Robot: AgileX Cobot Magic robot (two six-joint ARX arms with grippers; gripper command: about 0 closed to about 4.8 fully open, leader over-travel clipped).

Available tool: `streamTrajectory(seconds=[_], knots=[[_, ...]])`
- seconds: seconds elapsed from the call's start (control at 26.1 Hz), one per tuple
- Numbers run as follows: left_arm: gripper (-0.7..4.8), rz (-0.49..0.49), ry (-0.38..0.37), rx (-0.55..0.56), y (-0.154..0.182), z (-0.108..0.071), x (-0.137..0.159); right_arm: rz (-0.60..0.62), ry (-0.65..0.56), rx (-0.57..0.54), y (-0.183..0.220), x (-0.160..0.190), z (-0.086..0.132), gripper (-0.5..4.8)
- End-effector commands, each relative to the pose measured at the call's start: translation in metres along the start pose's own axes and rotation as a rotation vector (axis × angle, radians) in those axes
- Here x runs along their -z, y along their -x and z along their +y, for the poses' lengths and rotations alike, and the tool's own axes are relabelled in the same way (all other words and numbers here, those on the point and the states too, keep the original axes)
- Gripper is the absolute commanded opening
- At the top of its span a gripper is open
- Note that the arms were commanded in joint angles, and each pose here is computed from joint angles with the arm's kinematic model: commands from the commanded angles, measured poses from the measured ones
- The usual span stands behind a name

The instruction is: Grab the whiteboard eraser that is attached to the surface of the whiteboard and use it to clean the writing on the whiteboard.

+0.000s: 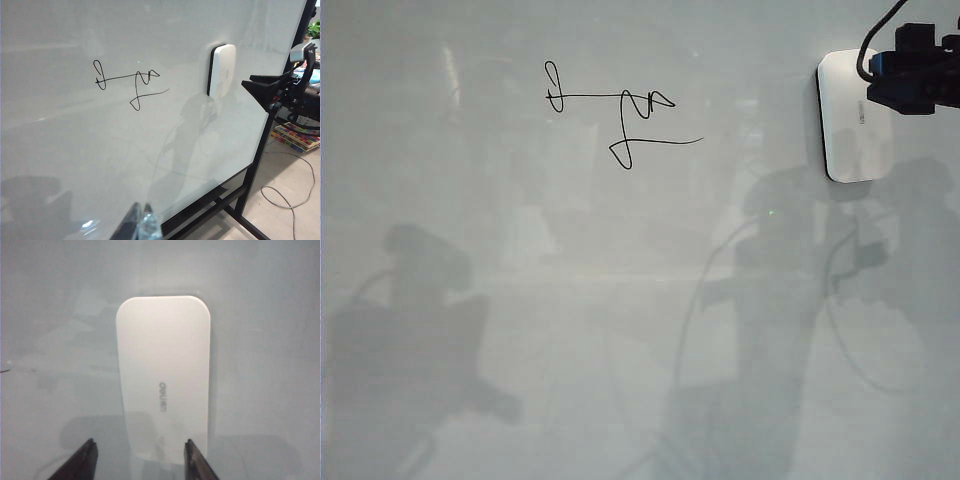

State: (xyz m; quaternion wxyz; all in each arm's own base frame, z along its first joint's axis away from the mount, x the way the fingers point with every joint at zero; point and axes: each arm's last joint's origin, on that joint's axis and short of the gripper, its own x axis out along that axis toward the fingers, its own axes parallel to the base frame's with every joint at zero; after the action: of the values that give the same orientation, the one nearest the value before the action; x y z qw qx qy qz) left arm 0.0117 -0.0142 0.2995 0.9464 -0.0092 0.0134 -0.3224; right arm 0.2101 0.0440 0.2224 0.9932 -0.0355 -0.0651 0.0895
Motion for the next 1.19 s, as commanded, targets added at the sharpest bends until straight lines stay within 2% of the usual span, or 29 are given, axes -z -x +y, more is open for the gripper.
streamTrajectory(seconds=[0.04, 0.08, 0.15, 0.23, 0.27, 0.42, 0.57, 0.65, 0.84, 0.92, 1.11, 1.19], knots=[[-0.05, -0.011, -0.008, 0.002, 0.001, 0.0, -0.001, -0.04, 0.0, 0.002, -0.003, -0.005, 0.0, 2.86], [-0.05, -0.011, -0.008, 0.002, 0.001, 0.0, -0.001, -0.039, 0.003, 0.004, -0.004, -0.004, 0.0, 2.86], [-0.05, -0.011, -0.008, 0.002, 0.001, 0.0, -0.001, -0.014, 0.083, 0.026, -0.007, 0.0, 0.0, 2.9], [-0.05, -0.012, -0.008, 0.002, 0.001, 0.0, -0.001, 0.011, 0.124, 0.067, -0.012, 0.002, 0.0, 3.11], [-0.05, -0.011, -0.008, 0.002, 0.001, 0.0, -0.001, 0.021, 0.123, 0.11, -0.015, 0.002, 0.001, 3.12], [-0.05, -0.011, -0.008, 0.002, 0.001, 0.0, -0.001, 0.004, 0.118, 0.076, -0.027, -0.005, 0.014, 3.12], [-0.05, -0.011, -0.008, 0.002, 0.001, 0.0, -0.001, 0.033, 0.117, 0.12, -0.045, -0.003, 0.024, 3.14], [-0.05, -0.011, -0.008, 0.002, 0.001, 0.0, -0.001, 0.045, 0.124, 0.138, -0.05, -0.001, 0.025, 3.38], [-0.05, -0.011, -0.008, 0.002, 0.001, 0.0, -0.001, 0.051, 0.149, 0.164, -0.052, -0.001, 0.024, 3.41], [-0.05, -0.011, -0.008, 0.002, 0.001, 0.0, -0.001, 0.049, 0.148, 0.168, -0.052, -0.001, 0.024, 3.65], [-0.05, -0.011, -0.008, 0.002, 0.001, 0.0, -0.001, 0.042, 0.152, 0.171, -0.052, -0.002, 0.024, 3.7], [-0.05, -0.011, -0.007, 0.002, 0.001, 0.0, -0.001, 0.045, 0.189, 0.169, -0.052, -0.001, 0.024, 3.71]])
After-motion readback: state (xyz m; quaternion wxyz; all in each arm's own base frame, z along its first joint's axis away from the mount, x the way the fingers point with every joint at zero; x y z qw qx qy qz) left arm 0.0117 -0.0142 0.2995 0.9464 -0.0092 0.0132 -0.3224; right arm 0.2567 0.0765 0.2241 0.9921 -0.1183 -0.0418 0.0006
